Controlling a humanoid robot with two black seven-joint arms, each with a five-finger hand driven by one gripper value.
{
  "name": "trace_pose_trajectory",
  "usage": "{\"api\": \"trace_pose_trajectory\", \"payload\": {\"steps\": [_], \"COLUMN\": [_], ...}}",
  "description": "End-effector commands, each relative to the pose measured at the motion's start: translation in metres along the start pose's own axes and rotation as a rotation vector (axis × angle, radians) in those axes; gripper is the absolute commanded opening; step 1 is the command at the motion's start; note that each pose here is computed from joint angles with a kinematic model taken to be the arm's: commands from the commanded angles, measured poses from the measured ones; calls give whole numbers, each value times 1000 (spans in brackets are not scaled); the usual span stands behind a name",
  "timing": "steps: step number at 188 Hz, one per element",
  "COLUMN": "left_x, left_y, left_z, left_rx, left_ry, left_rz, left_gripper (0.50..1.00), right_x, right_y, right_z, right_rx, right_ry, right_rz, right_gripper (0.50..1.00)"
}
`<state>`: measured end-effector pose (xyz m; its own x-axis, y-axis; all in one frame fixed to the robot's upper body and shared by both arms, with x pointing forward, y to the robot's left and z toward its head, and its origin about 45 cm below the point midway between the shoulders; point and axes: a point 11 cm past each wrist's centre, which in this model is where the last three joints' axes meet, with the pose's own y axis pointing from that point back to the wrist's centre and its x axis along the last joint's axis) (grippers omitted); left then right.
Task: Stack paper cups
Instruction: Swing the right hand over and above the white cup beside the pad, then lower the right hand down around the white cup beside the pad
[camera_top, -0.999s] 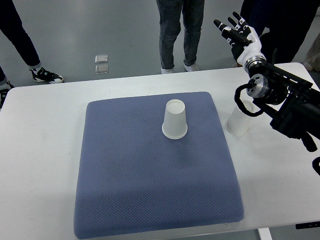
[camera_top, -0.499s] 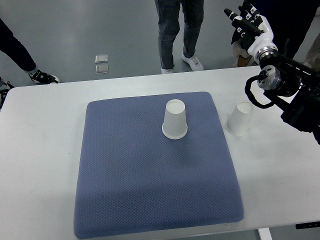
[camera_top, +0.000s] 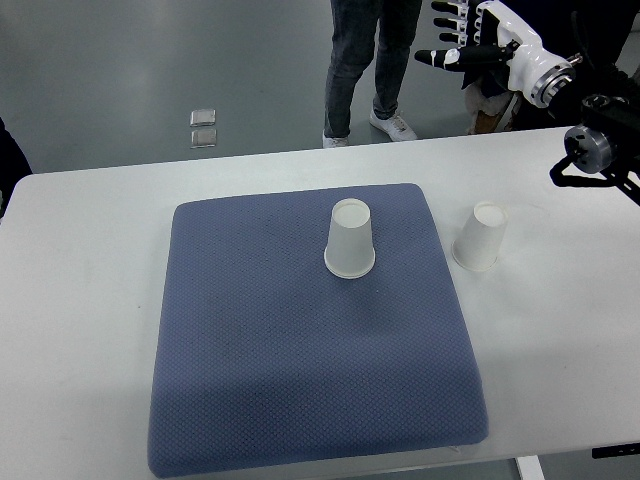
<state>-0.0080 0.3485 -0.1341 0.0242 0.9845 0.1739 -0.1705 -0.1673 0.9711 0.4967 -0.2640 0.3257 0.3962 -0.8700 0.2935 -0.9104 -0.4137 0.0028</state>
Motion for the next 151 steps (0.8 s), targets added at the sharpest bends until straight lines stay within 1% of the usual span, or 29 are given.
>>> {"api": "trace_pose_trajectory", "payload": {"steps": [1,27,46,64,97,131,151], "left_x": [0,0,0,0,0,0,0], "left_y": [0,0,0,0,0,0,0], "left_z": [0,0,0,0,0,0,0], "left_rx": [-1,-1,-1,-1,-1,-1,-1], "left_ry": [0,0,0,0,0,0,0], "left_rz": [0,-1,0,0,0,0,0], "left_gripper": [1000,1000,1000,1000,1000,1000,1000], "right_x": [-8,-22,-28,-31,-29,-27,-28], "right_y": [8,21,28,37,43,48,59], "right_z": [-15,-24,-23,-14,-3,2,15], "right_rx": [-13,-37,-66,-107,-136,-147,-170], "right_ry": [185,374,526,680,913,990,1025], "right_rz": [-153,-334,-431,-531,-597,-626,-679], "right_gripper": [913,913,913,913,913,913,913]}}
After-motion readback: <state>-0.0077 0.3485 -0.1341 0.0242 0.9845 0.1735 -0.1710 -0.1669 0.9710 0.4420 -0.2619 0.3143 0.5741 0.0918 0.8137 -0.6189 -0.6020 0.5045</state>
